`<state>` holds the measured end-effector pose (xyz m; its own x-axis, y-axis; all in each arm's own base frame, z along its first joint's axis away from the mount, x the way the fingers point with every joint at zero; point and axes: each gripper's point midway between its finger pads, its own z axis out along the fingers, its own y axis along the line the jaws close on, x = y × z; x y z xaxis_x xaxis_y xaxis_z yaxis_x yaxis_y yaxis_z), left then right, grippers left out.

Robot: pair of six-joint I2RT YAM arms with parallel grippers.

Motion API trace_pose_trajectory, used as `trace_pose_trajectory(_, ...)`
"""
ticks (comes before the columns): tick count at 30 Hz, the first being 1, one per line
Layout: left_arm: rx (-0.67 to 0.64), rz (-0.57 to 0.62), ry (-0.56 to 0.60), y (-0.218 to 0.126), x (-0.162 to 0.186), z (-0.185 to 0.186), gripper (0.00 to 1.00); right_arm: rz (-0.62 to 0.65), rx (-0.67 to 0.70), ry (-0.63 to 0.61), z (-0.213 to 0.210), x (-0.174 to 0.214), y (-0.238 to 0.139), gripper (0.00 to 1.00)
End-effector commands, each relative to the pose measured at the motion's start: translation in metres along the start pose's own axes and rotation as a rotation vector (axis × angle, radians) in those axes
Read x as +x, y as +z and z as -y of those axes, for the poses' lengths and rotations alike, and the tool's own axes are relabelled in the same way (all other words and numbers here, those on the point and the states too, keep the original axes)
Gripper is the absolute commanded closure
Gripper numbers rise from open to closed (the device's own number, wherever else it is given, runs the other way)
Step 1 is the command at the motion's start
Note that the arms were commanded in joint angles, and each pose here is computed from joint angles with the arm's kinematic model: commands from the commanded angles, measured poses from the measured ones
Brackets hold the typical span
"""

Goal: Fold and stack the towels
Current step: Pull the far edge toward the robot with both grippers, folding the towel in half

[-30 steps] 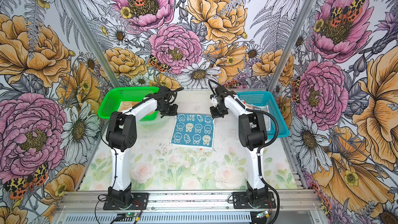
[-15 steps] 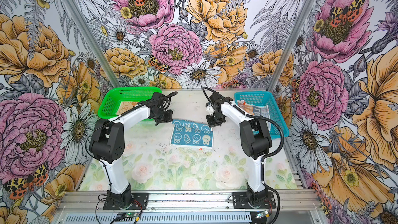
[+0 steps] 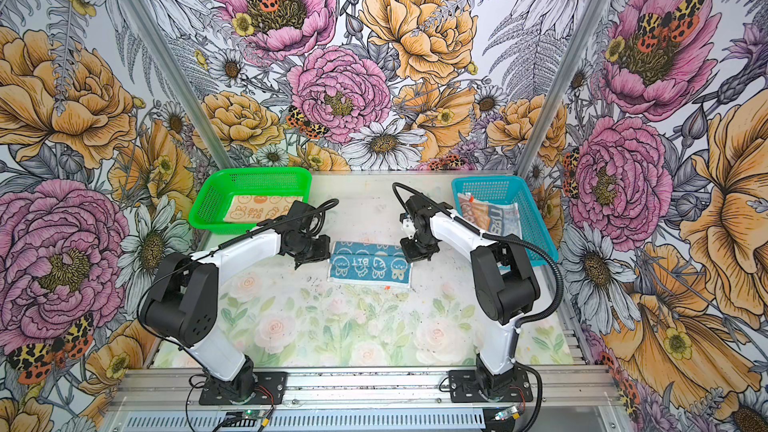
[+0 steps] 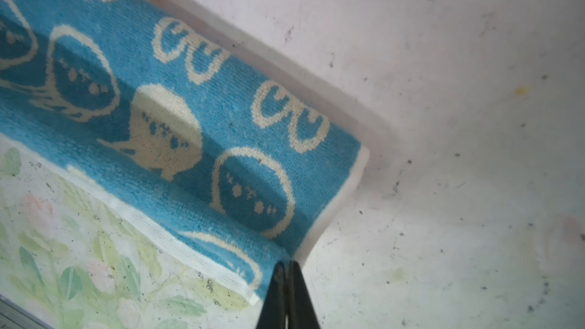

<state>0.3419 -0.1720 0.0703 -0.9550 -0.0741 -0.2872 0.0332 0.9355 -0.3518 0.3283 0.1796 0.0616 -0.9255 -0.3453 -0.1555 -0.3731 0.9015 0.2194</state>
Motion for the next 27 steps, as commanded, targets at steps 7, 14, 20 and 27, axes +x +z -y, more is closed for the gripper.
trace_pose_trajectory(7, -0.013, 0.043, -0.025, -0.004, 0.005, -0.004, 1.0, 0.034, 0.024, 0.031, -0.004, 0.013, -0.001, 1.0)
trace_pose_trajectory(14, 0.007, 0.079, -0.024, -0.019, 0.005, 0.003, 1.0, 0.058, 0.023, 0.036, -0.006, 0.018, -0.01, 1.0)
trace_pose_trajectory(20, 0.0, 0.057, -0.028, -0.015, 0.017, 0.002, 1.0, 0.035, 0.013, 0.043, -0.008, 0.029, -0.002, 1.0)
trace_pose_trajectory(27, -0.022, 0.03, -0.033, -0.003, 0.031, -0.004, 1.0, 0.006, 0.003, 0.053, -0.016, 0.04, 0.014, 1.0)
